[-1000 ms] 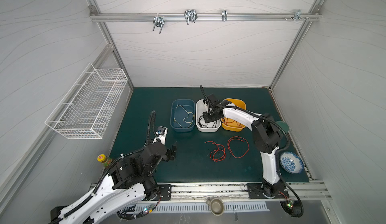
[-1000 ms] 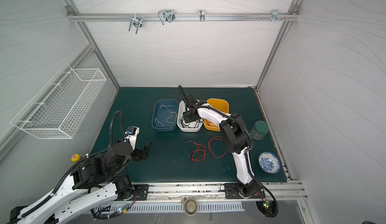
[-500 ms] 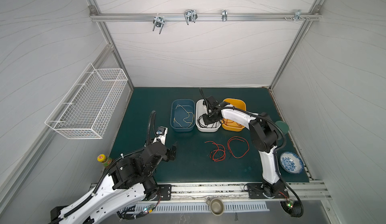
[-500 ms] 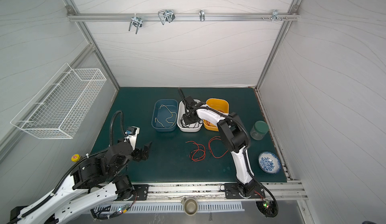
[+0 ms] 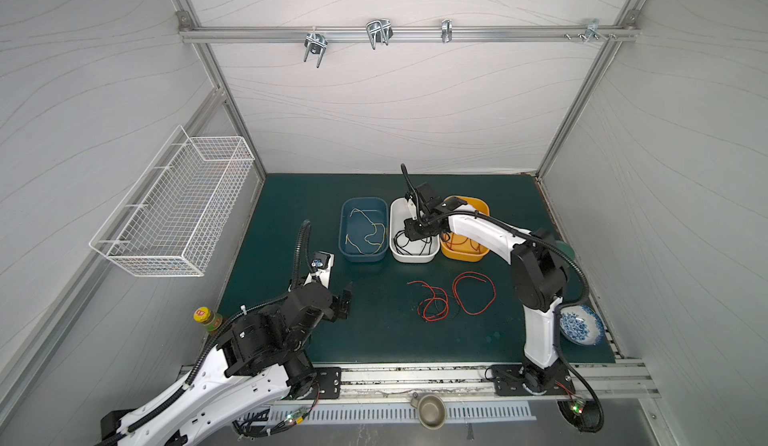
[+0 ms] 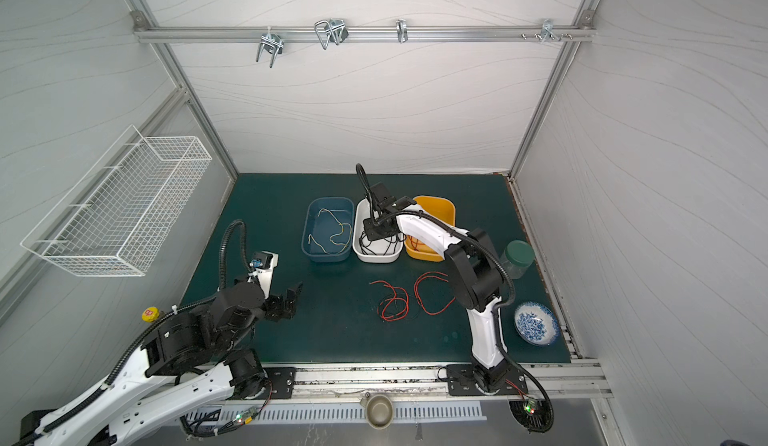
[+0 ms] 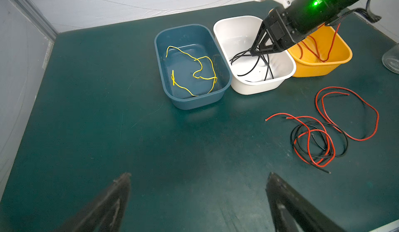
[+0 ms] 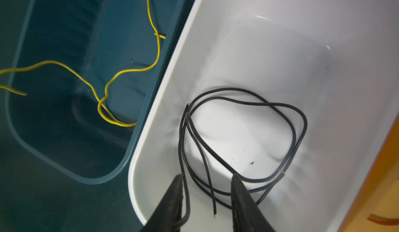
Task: Untangle the cables
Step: 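Open the right gripper to release the black wire in the white bin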
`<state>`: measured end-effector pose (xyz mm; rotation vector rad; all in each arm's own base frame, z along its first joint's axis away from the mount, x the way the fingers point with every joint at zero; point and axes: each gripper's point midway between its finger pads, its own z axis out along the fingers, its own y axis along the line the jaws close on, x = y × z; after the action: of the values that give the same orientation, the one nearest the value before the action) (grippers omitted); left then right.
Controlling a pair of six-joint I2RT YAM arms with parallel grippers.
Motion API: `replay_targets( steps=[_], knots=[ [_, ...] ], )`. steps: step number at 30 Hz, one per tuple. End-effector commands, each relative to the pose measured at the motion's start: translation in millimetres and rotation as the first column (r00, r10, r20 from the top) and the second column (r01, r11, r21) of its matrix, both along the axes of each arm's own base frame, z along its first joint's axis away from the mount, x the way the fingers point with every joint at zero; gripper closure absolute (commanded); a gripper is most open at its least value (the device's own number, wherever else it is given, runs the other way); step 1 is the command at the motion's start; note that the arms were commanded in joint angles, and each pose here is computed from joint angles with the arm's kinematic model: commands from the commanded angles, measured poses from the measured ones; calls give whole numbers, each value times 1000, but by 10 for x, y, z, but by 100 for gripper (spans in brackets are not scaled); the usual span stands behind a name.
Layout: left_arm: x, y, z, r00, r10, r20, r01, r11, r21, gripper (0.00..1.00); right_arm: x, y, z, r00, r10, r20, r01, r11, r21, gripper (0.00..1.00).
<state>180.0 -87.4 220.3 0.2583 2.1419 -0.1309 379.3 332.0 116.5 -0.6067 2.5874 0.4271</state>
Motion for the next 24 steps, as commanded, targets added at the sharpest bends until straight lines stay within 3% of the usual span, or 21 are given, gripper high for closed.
replay_targets(
  steps=[1,18,24],
  knots=[
    [33,-20,63,1000,8,19,-8,1000,-21,1,-53,-63,189,1000,7,20,-7,1000,2,59],
    [36,-18,56,1000,9,17,-9,1000,-19,1,-86,-175,632,994,-6,110,3,1000,26,50],
    [35,-16,59,1000,10,18,-10,1000,-22,1,-105,-254,411,997,-27,75,27,1000,1,56]
  ],
)
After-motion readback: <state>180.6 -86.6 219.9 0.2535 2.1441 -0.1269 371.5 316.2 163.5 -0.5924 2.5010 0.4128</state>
